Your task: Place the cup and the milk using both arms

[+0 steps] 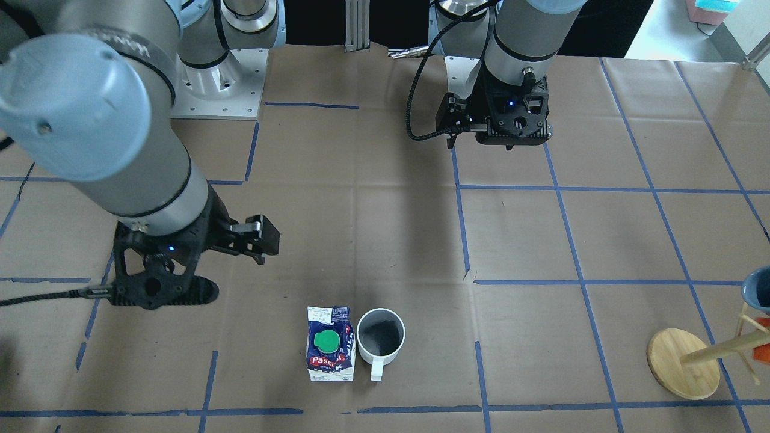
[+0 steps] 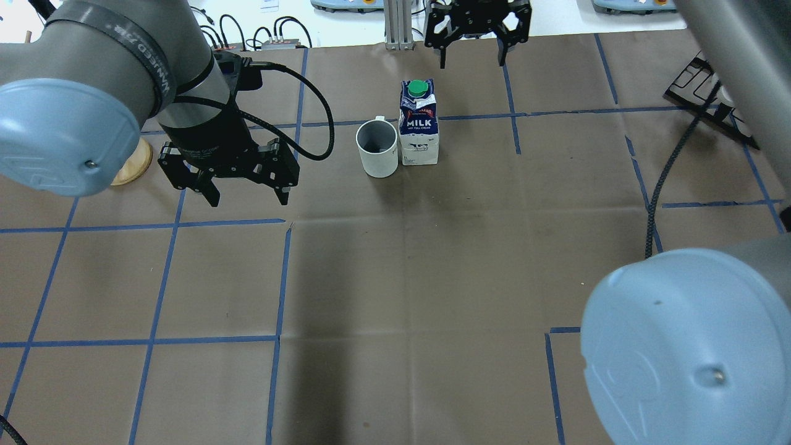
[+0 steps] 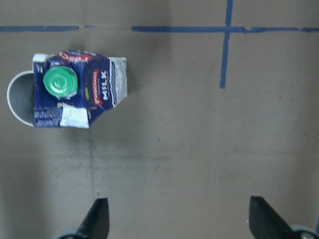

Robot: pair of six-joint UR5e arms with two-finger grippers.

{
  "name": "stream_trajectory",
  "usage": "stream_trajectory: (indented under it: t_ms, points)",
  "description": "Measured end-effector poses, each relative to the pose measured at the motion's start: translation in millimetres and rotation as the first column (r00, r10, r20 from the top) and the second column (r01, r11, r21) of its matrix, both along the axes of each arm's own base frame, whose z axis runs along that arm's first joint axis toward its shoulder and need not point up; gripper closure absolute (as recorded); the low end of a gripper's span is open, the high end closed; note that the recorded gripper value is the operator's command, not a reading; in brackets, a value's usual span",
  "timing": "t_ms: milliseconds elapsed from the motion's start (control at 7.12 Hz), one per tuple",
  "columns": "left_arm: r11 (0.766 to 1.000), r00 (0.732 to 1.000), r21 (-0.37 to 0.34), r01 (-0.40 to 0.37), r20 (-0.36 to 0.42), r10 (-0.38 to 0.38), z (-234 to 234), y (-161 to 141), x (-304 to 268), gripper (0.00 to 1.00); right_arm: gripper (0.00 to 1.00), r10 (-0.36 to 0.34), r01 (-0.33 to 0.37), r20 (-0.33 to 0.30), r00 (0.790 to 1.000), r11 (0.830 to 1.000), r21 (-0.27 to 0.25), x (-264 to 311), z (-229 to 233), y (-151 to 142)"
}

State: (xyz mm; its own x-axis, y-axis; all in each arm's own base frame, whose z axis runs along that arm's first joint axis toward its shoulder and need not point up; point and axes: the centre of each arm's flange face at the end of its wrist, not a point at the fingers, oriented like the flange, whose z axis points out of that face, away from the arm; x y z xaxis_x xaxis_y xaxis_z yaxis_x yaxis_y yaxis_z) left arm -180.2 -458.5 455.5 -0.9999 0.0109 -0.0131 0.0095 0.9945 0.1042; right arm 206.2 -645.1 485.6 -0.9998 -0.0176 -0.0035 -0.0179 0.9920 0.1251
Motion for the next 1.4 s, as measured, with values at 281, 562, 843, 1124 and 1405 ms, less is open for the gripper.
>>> stream_trajectory:
  t_ms: [281, 562, 843, 1124, 1405]
  points:
    - [1.000, 1.000, -0.001, 0.000, 0.000, 0.000, 1, 0, 0, 0.00, 0.00, -0.018, 0.019, -0.032, 0.999, 0.999, 0.039, -39, 10, 68]
    - [1.000, 1.000, -0.005, 0.001, -0.001, -0.001, 3, 2, 0, 0.00, 0.00, -0.063, 0.063, -0.032, 0.997, 0.998, 0.000, -68, -2, 134]
    - [1.000, 1.000, -0.014, -0.001, -0.001, 0.001, 7, 6, 0, 0.00, 0.00, -0.090, 0.089, -0.022, 0.996, 0.995, -0.055, -72, -17, 170]
    - [1.000, 1.000, -0.024, -0.010, -0.002, 0.010, 12, 9, 1, 0.00, 0.00, -0.096, 0.094, -0.016, 0.995, 0.991, -0.093, -71, -14, 180]
    - [1.000, 1.000, -0.027, -0.009, -0.001, 0.009, 14, 9, 2, 0.00, 0.00, -0.096, 0.094, -0.013, 0.995, 0.990, -0.102, -71, -13, 181]
